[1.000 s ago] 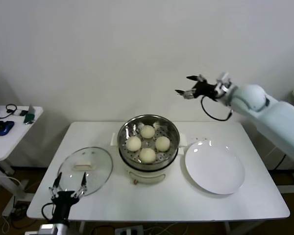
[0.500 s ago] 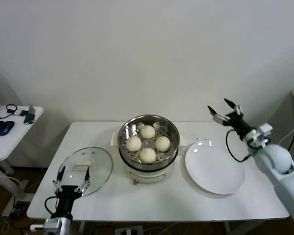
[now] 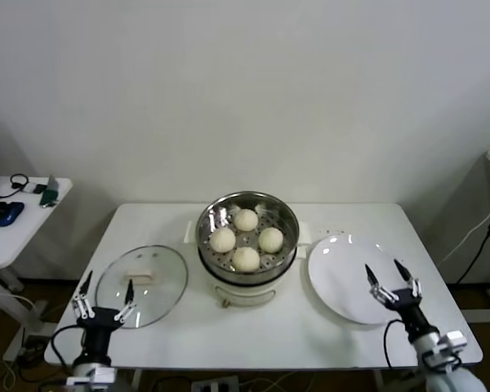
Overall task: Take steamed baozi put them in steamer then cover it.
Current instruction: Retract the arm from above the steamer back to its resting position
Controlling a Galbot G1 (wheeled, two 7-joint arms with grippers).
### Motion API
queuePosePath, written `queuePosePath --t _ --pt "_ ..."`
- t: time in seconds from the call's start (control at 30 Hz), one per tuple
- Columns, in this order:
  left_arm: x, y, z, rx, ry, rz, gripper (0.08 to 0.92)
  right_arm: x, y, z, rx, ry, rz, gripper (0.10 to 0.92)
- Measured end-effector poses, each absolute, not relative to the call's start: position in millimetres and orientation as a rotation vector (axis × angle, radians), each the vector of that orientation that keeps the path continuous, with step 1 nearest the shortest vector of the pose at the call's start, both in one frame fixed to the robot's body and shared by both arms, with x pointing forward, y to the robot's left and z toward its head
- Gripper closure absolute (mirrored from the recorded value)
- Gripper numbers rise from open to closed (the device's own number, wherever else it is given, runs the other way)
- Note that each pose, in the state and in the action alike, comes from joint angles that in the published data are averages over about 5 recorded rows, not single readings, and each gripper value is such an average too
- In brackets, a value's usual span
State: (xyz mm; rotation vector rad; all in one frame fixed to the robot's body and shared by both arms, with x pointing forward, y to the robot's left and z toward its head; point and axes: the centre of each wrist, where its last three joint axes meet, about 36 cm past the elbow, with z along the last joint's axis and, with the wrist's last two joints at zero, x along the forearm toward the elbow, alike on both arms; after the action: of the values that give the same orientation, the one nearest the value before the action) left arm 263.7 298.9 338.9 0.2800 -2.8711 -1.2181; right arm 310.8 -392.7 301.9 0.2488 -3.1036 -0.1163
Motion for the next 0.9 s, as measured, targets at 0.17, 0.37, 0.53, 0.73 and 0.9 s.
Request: queuePosePath --t 0.17,0.37,0.53,0.73,0.9 --pt "267 308 320 0.311 -2.667 -1.595 0.177 289 -380 290 0.212 -3.095 -0.16 0.2" --pt "278 318 291 0.279 -2.434 -1.897 0.177 269 -365 277 0.186 -3.085 -0.196 0.2" --pt "288 320 269 0.219 -2.296 -2.035 0.177 256 -356 269 0.173 -3.08 -0.215 0.2" --pt "301 323 250 0.167 -2.2 -2.122 0.177 246 -349 260 0.17 -3.079 -0.219 0.2" --pt "313 325 242 0.142 -2.157 -2.16 0.177 240 -345 256 0.165 -3.078 -0.221 0.2"
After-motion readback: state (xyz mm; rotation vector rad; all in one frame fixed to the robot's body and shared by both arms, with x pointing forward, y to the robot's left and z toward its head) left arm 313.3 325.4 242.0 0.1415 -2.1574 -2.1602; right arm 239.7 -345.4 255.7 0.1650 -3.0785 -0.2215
